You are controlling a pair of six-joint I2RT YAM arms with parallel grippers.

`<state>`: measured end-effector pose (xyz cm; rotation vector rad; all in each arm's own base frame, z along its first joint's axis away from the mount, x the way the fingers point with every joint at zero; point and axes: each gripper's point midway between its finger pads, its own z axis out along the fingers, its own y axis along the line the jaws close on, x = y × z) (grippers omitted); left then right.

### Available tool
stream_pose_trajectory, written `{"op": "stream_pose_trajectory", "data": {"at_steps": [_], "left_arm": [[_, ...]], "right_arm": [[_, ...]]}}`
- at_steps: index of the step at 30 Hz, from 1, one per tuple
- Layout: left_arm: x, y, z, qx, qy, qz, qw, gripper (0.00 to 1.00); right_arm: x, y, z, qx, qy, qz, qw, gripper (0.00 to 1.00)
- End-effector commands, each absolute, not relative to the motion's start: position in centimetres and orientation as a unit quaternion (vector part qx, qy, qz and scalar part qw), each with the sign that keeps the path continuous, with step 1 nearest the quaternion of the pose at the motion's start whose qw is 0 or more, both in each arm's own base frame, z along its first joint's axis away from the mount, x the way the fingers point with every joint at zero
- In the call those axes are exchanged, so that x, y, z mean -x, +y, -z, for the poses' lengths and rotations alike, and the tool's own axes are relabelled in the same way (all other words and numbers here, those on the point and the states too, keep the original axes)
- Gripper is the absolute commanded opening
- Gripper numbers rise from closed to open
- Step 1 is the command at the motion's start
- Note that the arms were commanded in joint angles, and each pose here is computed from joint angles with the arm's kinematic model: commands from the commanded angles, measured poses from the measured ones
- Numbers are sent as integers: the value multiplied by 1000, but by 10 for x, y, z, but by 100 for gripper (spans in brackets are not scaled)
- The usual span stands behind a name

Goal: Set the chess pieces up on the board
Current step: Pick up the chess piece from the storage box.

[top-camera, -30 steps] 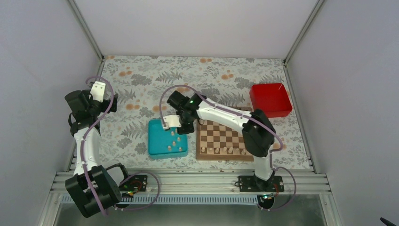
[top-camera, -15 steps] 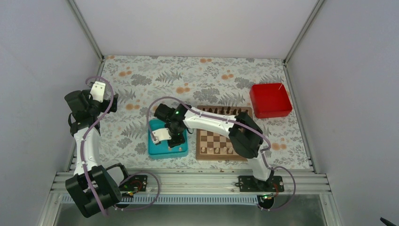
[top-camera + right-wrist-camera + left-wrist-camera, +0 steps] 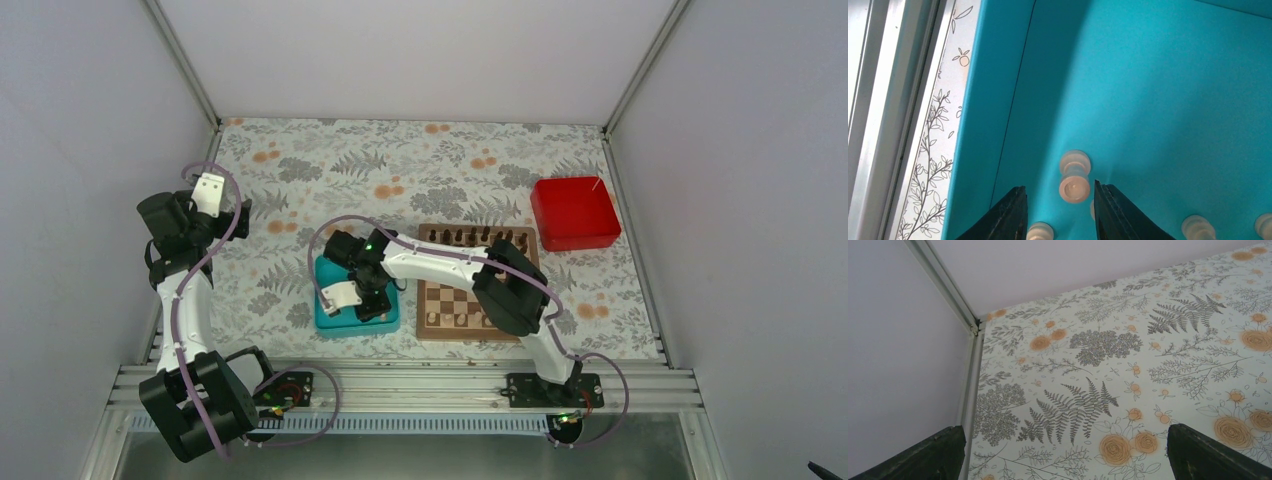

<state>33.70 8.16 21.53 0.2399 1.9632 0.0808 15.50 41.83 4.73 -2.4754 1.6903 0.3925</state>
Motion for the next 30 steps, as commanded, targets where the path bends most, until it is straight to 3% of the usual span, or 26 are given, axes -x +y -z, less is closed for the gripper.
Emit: {"op": "stream_pose_trajectory", "data": {"at_steps": [1, 14, 24, 30], "left_arm": [[-338, 81, -217, -110, 823, -33, 556, 100], [-337, 83, -217, -108, 823, -34, 557, 100], [-337, 83, -217, -107, 823, -33, 556, 100], [-337, 83, -217, -107, 824, -33, 556, 100]], "right_arm": [[-154, 429, -46, 820, 552, -133, 70, 37], [-155, 431, -40, 820, 552, -132, 68, 31], [-153, 433, -40, 818, 555, -136, 70, 13], [-158, 434, -62, 814, 557, -131, 97, 9]]}}
